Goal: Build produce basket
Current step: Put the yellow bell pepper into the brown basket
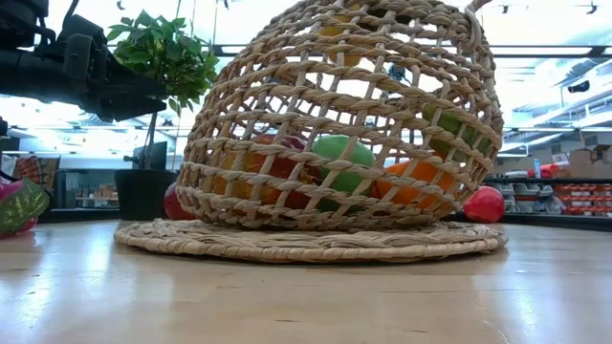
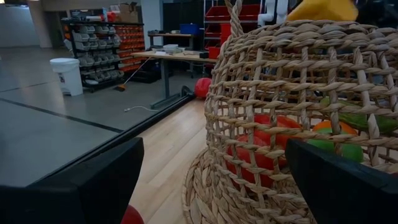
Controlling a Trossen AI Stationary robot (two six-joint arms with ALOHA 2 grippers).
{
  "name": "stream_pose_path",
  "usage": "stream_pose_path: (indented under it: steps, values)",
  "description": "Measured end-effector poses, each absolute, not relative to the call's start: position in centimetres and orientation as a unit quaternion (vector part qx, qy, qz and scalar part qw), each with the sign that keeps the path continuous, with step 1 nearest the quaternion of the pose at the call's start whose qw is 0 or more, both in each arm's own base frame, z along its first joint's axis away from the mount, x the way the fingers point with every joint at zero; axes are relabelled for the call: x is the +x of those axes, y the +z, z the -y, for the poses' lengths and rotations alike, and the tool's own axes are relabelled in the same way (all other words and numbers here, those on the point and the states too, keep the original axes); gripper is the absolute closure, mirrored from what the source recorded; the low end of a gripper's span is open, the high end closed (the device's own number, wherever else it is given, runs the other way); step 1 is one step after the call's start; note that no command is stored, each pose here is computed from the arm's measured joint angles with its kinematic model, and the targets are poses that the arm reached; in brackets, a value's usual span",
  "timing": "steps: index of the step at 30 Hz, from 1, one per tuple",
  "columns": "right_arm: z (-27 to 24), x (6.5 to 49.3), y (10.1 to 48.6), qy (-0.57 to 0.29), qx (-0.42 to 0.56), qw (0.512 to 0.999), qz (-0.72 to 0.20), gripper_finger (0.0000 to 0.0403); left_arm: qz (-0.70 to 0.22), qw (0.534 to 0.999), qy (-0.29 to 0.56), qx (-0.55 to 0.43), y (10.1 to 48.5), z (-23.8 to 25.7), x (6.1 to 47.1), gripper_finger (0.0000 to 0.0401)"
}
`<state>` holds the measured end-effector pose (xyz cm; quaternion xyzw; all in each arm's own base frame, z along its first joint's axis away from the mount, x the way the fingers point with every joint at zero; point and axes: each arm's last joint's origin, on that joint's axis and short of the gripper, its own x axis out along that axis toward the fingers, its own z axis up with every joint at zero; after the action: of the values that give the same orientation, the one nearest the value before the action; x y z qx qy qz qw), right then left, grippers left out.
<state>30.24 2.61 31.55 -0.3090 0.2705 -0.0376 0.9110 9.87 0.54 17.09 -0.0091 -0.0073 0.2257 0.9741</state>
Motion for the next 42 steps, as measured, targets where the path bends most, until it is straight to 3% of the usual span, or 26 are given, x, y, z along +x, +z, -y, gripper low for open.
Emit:
stream_pose_path:
  steps: [9, 15, 23, 33, 38, 42]
  values:
    - [-2.2, 33.6, 26.1, -0.068, -0.303, 0.885, -0.346, 0.0076, 0.007, 0.974, 0.226, -0.009, 17.1, -0.5, 9.9, 0.0003]
    - [-2.4, 34.9, 23.6, -0.095, -0.199, 0.905, -0.363, 0.0076, 0.007, 0.974, 0.226, -0.009, 17.1, -0.5, 9.9, 0.0003]
    - [-2.6, 35.4, 24.6, -0.130, -0.106, 0.939, -0.302, 0.0076, 0.007, 0.974, 0.226, -0.009, 17.1, -0.5, 9.9, 0.0003]
    - [-2.7, 36.1, 25.9, -0.134, -0.056, 0.963, -0.229, 0.0076, 0.007, 0.974, 0.226, -0.009, 17.1, -0.5, 9.9, 0.0003]
    - [-2.9, 36.2, 25.6, -0.060, -0.003, 0.970, -0.236, 0.0076, 0.007, 0.974, 0.226, -0.009, 17.1, -0.5, 9.9, 0.0003]
    - [-2.4, 36.0, 24.5, -0.064, 0.018, 0.956, -0.285, 0.0076, 0.007, 0.974, 0.226, -0.009, 17.1, -0.5, 9.9, 0.0003]
